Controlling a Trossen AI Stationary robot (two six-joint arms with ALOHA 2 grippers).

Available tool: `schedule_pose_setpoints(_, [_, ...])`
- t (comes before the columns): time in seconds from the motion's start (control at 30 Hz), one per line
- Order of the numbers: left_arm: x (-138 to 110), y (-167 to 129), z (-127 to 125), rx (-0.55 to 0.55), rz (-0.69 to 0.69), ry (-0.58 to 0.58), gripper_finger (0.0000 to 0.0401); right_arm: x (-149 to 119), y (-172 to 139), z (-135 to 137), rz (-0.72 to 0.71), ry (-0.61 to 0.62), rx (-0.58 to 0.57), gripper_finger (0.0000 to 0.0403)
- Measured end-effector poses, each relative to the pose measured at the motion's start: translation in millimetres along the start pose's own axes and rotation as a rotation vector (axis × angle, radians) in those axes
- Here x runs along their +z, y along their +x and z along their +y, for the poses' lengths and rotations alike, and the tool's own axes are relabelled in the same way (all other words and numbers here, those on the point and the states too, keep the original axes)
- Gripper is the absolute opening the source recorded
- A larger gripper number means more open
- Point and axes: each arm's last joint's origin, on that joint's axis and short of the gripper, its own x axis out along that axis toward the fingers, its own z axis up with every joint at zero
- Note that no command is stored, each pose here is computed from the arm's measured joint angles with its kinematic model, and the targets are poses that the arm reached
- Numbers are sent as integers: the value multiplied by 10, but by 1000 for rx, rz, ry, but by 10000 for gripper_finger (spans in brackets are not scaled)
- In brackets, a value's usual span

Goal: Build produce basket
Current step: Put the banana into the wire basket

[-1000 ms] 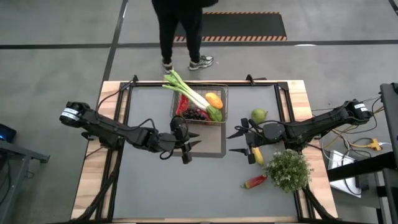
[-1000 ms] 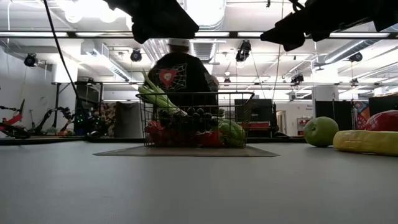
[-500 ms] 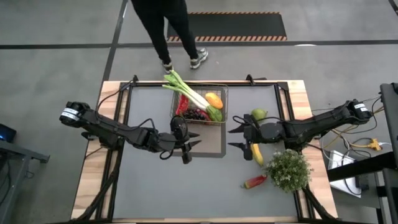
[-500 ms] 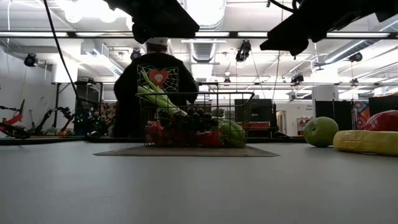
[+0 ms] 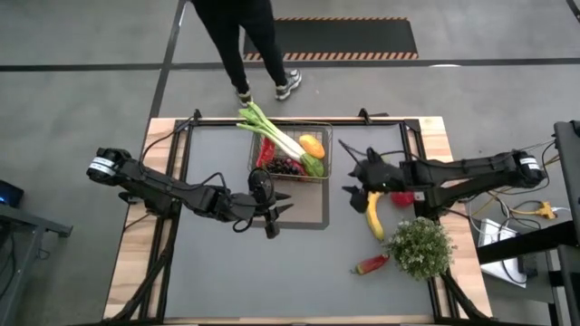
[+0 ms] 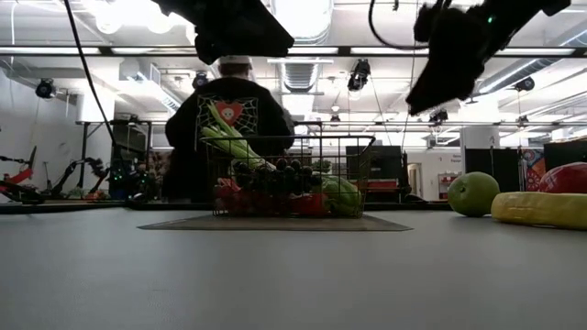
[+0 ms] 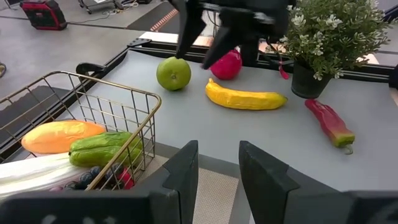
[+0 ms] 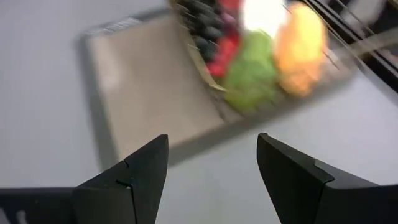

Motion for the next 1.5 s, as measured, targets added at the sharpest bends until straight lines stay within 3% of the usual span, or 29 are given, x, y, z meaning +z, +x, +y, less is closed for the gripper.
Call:
schedule_pose_setpoints(0.27, [0, 0, 0, 0, 0, 1, 99, -111, 137, -340, 212, 164, -184, 228])
schedule_pose_setpoints(0.6, [0, 1, 1, 1, 0, 24, 99, -238, 320, -561, 413, 209, -311, 228])
schedule_pose_setpoints(0.83, [0, 1, 1, 1, 0, 25, 99, -346, 447, -587, 580, 230, -266, 234])
schedule_pose_setpoints(1.0, [0, 1, 1, 1, 0, 28, 99, -423, 486, -579, 684, 258, -252, 268])
schedule_pose_setpoints(1.27, [0, 1, 1, 1, 0, 28, 99, -294, 369, -558, 692, 357, -265, 324])
schedule_pose_setpoints(1.5, [0, 1, 1, 2, 0, 27, 99, -277, 297, -375, 722, 435, -222, 328])
